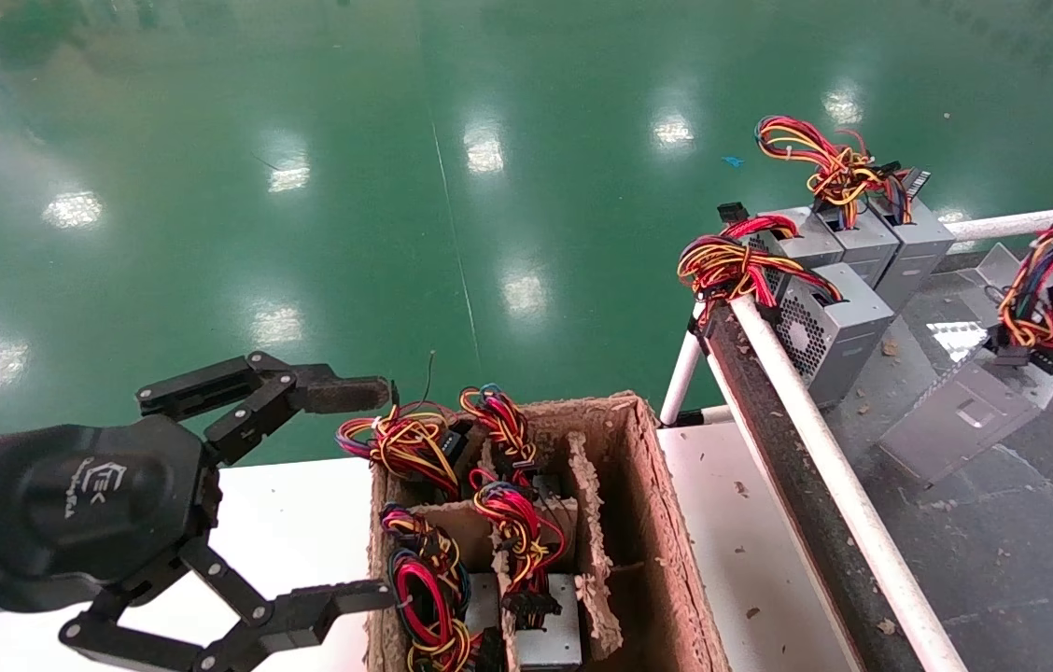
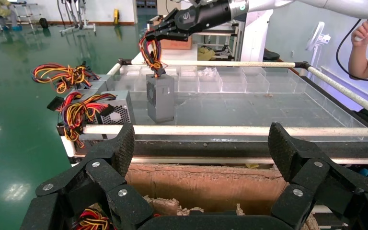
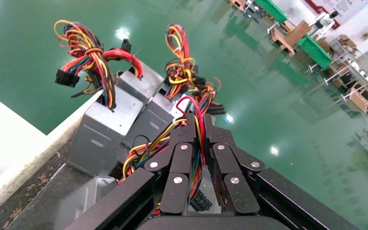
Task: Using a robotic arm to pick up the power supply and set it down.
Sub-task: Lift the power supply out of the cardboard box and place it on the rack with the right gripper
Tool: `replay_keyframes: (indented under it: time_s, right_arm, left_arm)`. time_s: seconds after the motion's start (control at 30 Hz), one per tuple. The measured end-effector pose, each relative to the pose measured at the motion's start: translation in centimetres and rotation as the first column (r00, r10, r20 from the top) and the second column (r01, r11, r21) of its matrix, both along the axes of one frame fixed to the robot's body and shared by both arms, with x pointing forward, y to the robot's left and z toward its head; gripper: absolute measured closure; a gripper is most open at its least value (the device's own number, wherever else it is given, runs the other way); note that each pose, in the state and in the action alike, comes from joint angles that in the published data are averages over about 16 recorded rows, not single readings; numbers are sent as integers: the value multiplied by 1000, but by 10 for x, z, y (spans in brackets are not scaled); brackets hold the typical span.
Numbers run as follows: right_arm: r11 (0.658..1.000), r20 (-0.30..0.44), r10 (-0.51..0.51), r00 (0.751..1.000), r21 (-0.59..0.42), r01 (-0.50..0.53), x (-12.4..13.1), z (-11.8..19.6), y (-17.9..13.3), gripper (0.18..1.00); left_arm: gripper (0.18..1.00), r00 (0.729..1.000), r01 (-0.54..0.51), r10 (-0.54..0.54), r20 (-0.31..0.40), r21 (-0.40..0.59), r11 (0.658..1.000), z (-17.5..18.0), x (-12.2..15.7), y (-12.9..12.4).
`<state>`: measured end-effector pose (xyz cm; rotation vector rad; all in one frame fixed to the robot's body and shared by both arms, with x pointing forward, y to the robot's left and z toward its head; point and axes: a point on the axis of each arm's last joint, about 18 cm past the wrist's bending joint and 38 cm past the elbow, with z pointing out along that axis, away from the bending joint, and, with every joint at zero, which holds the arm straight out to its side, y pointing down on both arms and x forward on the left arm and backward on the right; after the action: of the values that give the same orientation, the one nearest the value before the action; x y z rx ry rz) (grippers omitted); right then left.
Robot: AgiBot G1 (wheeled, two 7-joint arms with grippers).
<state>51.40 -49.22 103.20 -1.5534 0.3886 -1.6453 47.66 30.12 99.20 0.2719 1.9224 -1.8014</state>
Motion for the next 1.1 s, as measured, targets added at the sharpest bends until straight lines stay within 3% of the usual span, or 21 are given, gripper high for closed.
replay_keyframes:
  time_s: [0.33, 0.73, 1.1]
  right_arm:
    - [1000, -13, -2, 1000, 0, 2, 34, 1, 15, 961]
    - [1000, -33, -2, 999, -18, 2, 86, 33, 39, 964]
    - [1000, -46, 16, 999, -19, -17, 108, 51, 55, 964]
  left_arm:
    - [184, 1000, 0, 0, 0, 0, 1000, 0, 0, 0]
    - [184, 1000, 0, 0, 0, 0, 1000, 0, 0, 0]
    - [184, 1000, 0, 0, 0, 0, 1000, 0, 0, 0]
